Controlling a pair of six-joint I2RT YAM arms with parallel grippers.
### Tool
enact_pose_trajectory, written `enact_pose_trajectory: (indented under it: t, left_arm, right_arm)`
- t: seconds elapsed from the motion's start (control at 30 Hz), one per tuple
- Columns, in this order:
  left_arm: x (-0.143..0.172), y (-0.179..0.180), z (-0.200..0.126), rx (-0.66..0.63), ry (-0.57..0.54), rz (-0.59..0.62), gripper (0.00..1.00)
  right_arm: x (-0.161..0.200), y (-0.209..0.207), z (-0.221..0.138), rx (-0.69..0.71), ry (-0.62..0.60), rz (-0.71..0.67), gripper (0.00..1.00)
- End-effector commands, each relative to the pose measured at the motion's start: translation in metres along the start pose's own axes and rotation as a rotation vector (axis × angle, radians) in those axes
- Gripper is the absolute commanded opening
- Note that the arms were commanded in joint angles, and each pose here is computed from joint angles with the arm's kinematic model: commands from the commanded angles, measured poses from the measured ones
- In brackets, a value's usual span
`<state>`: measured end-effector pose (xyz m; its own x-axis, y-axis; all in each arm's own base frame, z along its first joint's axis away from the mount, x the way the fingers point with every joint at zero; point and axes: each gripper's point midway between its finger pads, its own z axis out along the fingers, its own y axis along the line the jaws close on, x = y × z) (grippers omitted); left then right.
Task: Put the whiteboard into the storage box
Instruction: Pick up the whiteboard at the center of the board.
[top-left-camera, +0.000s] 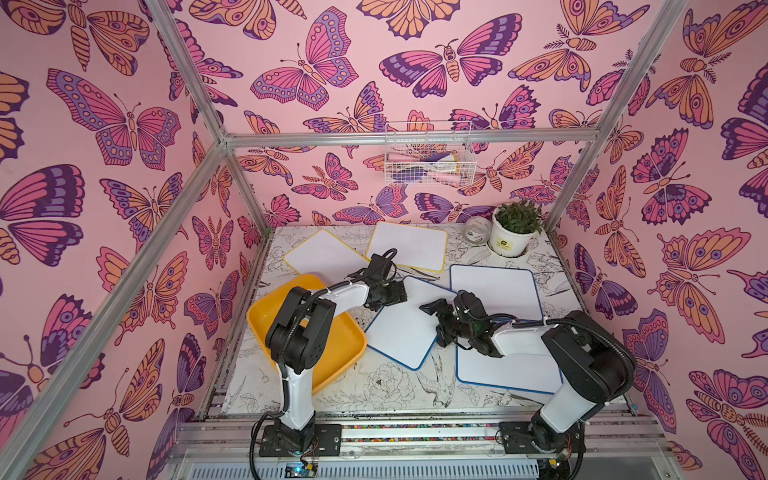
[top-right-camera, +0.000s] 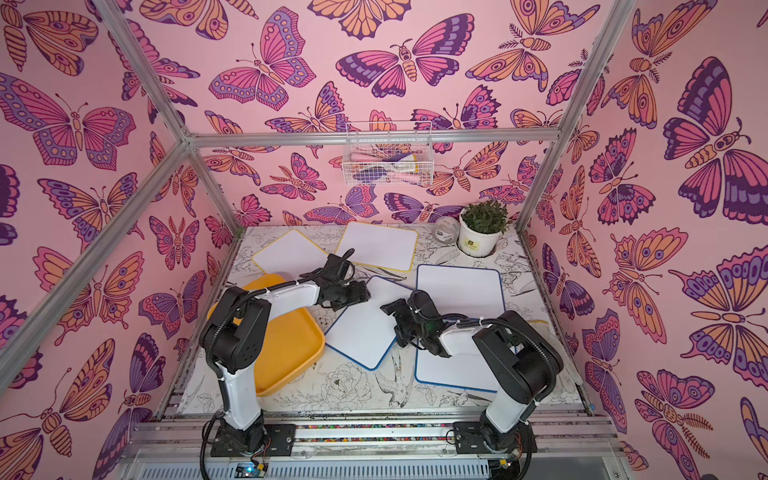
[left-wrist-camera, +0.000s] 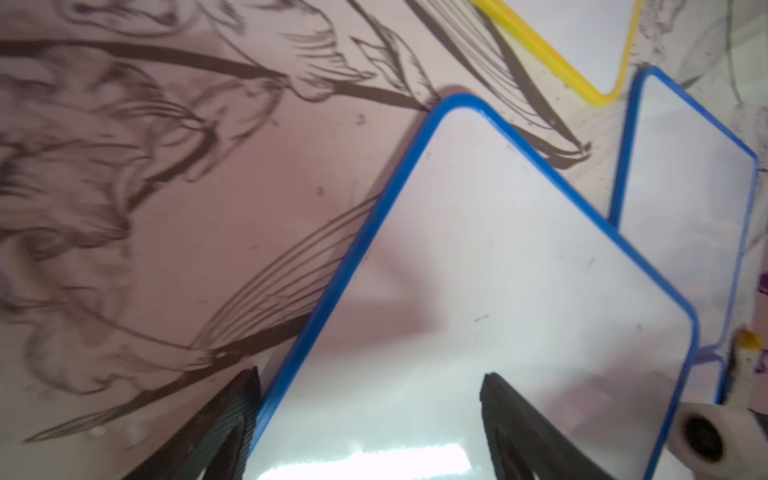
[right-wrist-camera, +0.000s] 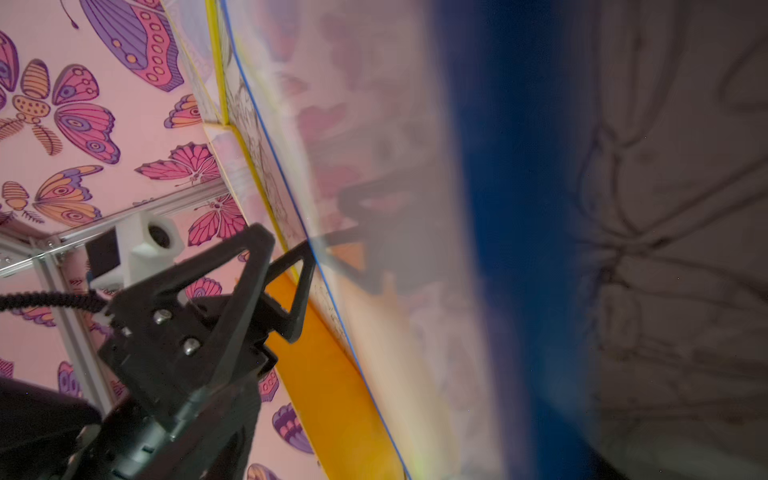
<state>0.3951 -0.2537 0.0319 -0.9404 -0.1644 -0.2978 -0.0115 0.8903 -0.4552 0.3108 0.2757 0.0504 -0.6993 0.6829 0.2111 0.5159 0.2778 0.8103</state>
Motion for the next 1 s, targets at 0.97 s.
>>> enact_pose_trajectory:
  t: [0.97]
  left_arm:
    - [0.116, 0.047, 0.021, -0.099, 0.377, -0.188, 0.86]
  right_arm:
    - [-0.014, 0.042, -0.050, -0.182, -0.214, -0.249, 0.63]
